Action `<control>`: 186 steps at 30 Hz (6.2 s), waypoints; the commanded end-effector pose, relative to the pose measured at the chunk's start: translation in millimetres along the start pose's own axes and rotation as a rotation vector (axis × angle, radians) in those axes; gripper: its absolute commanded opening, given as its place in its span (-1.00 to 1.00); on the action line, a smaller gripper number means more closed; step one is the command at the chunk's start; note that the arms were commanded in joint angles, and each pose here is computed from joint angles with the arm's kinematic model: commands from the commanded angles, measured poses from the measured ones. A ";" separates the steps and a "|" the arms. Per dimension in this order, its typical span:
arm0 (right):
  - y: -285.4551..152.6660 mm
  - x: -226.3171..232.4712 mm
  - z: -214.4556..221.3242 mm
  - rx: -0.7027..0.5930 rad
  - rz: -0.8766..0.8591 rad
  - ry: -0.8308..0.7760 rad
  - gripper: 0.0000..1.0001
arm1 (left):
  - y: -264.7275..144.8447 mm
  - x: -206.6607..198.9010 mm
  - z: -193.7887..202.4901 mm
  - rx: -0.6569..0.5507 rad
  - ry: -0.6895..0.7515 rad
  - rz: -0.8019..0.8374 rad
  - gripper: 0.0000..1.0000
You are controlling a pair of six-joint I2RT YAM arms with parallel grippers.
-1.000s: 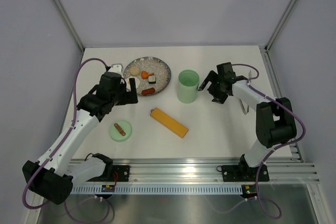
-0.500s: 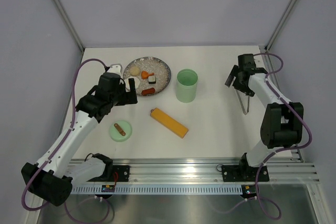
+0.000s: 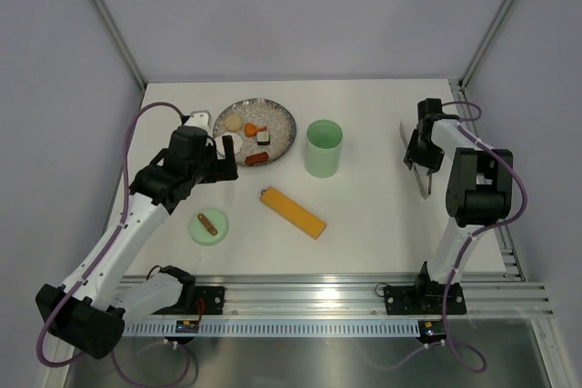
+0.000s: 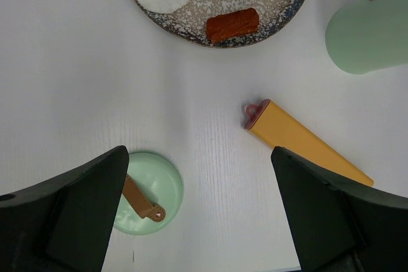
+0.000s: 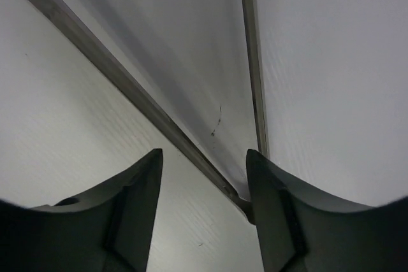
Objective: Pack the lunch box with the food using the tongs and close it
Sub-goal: Move the packing box to the center of the board, then move the clamp to the center of the board, then pick up the clamp at the center of the board.
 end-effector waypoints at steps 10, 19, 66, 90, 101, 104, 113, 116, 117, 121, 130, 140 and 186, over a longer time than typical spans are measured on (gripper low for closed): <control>-13.8 20.6 -1.0 0.025 -0.155 0.034 -0.72 | -11.4 -6.3 -18.8 -0.071 -0.012 0.037 0.98; -34.1 33.4 29.9 0.049 -0.247 0.096 -1.00 | -10.3 -8.3 -19.1 -0.070 -0.015 0.048 0.98; -127.2 -53.6 16.6 -0.186 -0.255 0.431 0.77 | -5.4 -221.2 26.2 0.199 0.501 0.377 0.98; -134.7 -68.2 33.9 -0.234 -0.236 0.507 0.82 | 135.0 -379.1 73.5 0.114 0.600 0.553 0.98; -139.1 -67.0 32.5 -0.243 -0.254 0.503 0.83 | 171.0 -388.2 102.0 0.167 0.603 0.519 0.98; -140.2 -66.5 32.3 -0.245 -0.260 0.502 0.83 | 173.5 -389.5 107.1 0.179 0.599 0.529 0.98; -135.9 -63.7 35.9 -0.228 -0.274 0.499 0.84 | 186.4 -390.5 119.5 0.201 0.582 0.508 0.98; -136.9 -64.3 35.7 -0.234 -0.273 0.500 0.84 | 188.9 -385.8 124.4 0.218 0.595 0.490 0.92; -137.0 -64.2 36.2 -0.233 -0.274 0.499 0.84 | 188.4 -384.4 125.3 0.225 0.598 0.487 0.87; -138.1 -63.5 35.9 -0.235 -0.281 0.504 0.84 | 181.5 -383.2 124.2 0.242 0.605 0.504 0.34; -141.0 -62.5 34.9 -0.241 -0.294 0.509 0.84 | 139.2 -379.0 95.8 0.221 0.612 0.574 -0.50; -148.5 -65.4 33.9 -0.265 -0.293 0.503 0.83 | 47.9 -341.4 37.4 0.153 0.628 0.630 -0.61; -151.5 -57.0 39.9 -0.252 -0.366 0.489 0.84 | -39.9 -98.0 -2.4 0.176 0.301 0.318 -0.23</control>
Point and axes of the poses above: each gripper's point midway between its finger pads, its own y axis out along the fingers, its own x axis along the line the jaws close on, z = x × y, the point moved 4 cm from there along -y, back along the fingers, and after that the axes turned 5 degrees about y, right-handed, at the moved point
